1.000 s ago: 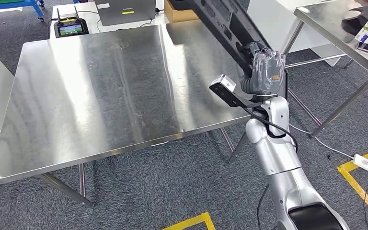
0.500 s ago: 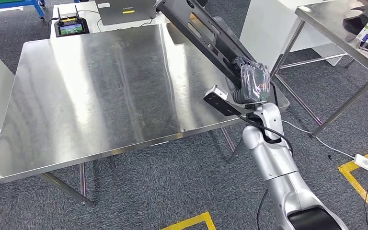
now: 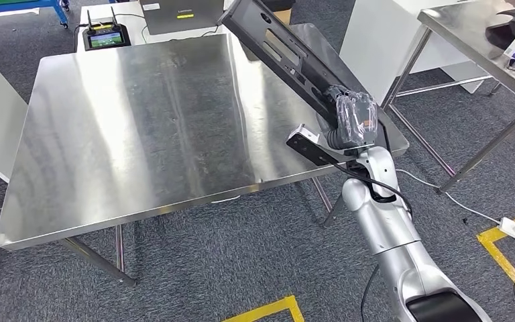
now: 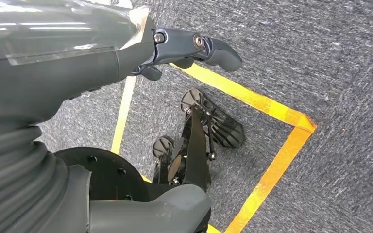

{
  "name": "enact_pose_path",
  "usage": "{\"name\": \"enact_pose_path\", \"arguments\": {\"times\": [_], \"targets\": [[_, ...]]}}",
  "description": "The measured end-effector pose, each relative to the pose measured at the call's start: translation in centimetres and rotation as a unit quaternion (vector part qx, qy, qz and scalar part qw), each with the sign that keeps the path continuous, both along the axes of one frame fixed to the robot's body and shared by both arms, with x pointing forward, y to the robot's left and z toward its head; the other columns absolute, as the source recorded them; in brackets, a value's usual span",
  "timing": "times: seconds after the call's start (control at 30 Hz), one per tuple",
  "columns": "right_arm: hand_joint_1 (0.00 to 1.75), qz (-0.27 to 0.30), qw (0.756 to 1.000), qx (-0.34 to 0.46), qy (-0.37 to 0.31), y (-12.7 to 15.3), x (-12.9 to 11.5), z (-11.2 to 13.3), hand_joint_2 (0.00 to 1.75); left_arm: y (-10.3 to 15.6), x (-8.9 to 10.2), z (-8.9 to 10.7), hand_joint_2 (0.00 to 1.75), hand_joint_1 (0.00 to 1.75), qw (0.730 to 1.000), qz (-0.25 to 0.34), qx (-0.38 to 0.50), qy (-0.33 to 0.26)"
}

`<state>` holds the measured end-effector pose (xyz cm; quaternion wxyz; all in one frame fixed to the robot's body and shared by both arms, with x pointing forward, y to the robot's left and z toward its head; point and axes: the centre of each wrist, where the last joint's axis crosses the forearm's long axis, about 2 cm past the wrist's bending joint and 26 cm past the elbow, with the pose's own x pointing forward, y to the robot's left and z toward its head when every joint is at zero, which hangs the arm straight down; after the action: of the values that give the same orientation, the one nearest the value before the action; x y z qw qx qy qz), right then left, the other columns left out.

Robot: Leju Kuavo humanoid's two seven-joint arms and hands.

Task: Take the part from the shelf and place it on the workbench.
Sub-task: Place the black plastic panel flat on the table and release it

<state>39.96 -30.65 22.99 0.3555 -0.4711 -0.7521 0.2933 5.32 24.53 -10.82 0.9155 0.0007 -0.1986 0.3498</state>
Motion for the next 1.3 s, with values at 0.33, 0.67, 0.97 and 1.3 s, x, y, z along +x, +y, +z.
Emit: {"name": "enact_pose_path", "arguments": {"times": [0.33,0.67,0.97,1.3], "targets": [[1.75,0.003,1.0,-0.001,0.003,0.08,0.09,0.04,1.75,-0.09,0.0,0.01,1.75,0.0,1.0,0.002,-0.001,0.001],[1.75,0.005,1.0,-0.003,0.008,0.32,-0.01,-0.27,1.75,0.21,-0.02,-0.02,1.75,0.0,1.0,0.004,0.002,0.002],[1.75,0.005,1.0,-0.005,0.011,0.25,0.0,-0.43,1.75,-0.29,-0.05,0.02,1.75,0.0,1.0,0.007,-0.003,0.003],[1.75,0.008,1.0,-0.009,0.01,0.54,0.41,-0.22,1.75,-0.44,-0.1,0.03,1.75,0.0,1.0,0.017,-0.005,0.004]]}}
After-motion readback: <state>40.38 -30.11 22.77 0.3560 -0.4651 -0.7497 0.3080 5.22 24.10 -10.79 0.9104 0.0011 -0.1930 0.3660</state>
